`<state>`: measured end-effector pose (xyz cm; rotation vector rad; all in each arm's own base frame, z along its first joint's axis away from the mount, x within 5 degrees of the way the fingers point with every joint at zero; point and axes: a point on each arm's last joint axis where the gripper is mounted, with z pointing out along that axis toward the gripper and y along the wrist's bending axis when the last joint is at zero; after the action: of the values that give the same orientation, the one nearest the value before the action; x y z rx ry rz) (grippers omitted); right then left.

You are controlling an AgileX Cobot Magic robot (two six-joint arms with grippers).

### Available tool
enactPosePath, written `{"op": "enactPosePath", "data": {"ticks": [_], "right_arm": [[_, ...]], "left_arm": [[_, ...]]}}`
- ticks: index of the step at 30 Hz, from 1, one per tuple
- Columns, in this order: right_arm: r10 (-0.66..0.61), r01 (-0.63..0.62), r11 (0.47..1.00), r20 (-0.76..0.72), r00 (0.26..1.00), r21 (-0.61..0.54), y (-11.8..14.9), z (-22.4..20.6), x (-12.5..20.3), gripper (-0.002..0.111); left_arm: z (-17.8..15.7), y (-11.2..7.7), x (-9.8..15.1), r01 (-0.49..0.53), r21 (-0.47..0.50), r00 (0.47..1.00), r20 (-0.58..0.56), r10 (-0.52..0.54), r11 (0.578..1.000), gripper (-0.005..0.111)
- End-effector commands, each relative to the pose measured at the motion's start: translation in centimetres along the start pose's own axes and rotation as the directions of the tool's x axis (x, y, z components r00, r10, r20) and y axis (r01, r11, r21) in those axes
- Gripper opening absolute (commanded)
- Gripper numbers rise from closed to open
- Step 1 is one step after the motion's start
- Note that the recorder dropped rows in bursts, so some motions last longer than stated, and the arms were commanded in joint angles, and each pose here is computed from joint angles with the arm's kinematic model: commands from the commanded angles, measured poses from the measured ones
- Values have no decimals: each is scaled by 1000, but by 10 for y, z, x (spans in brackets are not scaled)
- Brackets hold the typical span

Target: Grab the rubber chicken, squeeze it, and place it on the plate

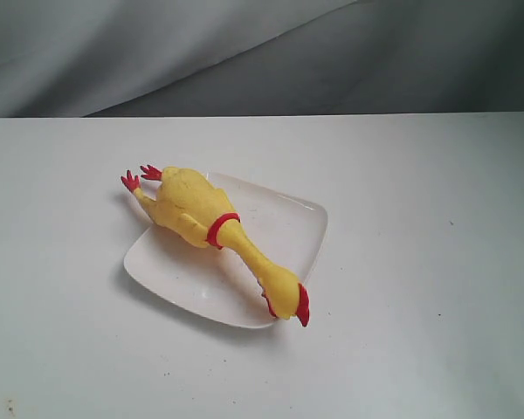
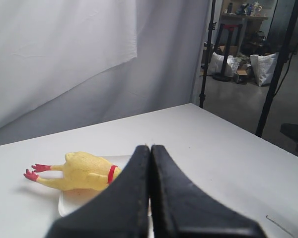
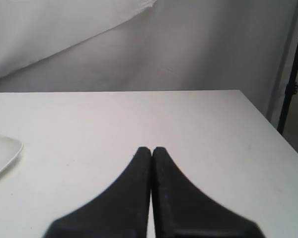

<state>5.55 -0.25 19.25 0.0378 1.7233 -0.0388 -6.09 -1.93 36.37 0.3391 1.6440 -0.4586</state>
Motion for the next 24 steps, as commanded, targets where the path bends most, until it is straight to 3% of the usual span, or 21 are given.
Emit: {"op": "enactPosePath", "data": {"ticks": [1,24], "right_arm": [[-13,14,1000,-86,996,11,-1,0,9,0],[-13,14,1000,-97,995,9,-1,0,10,0]], "left_arm": [[-2,-1,-1,6,8,1000,8,-6,1000,0],[-2,-1,-1,6,8,1000,8,-6,1000,0]]}}
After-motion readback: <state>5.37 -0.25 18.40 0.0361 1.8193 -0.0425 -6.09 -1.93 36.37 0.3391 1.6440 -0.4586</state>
